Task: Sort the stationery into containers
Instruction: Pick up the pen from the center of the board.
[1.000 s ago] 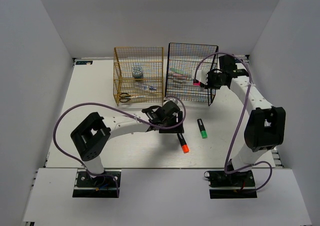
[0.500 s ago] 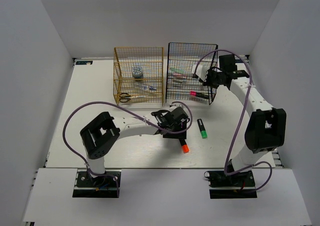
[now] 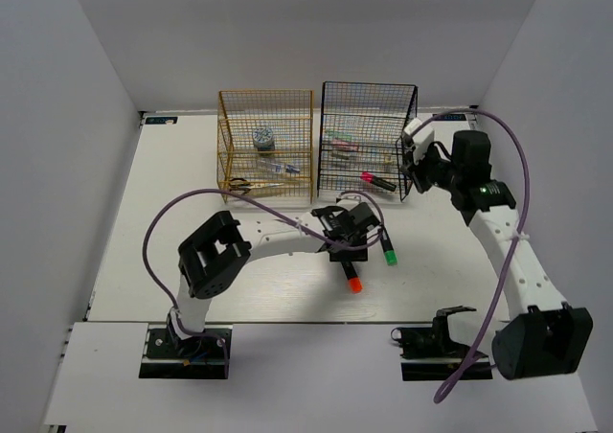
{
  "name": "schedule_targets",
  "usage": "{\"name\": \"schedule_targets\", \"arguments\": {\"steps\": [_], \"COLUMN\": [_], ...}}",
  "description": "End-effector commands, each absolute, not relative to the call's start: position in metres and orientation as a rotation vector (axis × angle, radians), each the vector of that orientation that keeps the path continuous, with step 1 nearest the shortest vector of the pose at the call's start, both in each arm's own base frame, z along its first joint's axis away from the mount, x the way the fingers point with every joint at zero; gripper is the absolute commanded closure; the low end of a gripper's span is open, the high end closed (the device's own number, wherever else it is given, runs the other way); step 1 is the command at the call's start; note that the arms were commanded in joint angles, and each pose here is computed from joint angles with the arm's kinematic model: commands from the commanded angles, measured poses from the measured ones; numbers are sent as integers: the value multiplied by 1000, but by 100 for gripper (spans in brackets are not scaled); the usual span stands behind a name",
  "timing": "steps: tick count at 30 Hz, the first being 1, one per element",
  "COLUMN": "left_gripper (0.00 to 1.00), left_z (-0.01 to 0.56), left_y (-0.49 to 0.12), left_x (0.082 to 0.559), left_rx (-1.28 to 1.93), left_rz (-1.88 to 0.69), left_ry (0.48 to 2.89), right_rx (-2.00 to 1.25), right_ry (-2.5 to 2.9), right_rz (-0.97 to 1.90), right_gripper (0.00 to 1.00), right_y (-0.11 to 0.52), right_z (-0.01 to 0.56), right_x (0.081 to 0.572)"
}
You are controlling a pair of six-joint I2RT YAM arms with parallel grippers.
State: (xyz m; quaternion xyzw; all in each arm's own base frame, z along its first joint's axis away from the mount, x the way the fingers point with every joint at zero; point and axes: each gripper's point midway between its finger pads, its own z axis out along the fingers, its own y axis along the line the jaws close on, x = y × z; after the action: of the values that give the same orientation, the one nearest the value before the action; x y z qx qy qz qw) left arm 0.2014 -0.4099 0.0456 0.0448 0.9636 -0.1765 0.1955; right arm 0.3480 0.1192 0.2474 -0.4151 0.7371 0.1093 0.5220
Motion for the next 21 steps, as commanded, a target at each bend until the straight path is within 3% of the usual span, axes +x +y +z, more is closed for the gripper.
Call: {"name": "schedule_targets", "arguments": {"steps": [1,17,21], "left_gripper": [44,35,35], "left_z": [58,43,33], "left_y": [-403,-394,-402], "left_x": [203,187,189], "left_rx": [28,-62,-83], "left_rz": [-319,-198,-195], "left_ry": [2706,2708,2722], "right_rx": [-856,-693,-660], "right_ry": [1785,1860,1874], "right_rz": [330,333,348], "right_gripper": [100,100,63], "right_y": [119,93,90], "right_z": [248,230,227], "right_x": [335,321,315]}}
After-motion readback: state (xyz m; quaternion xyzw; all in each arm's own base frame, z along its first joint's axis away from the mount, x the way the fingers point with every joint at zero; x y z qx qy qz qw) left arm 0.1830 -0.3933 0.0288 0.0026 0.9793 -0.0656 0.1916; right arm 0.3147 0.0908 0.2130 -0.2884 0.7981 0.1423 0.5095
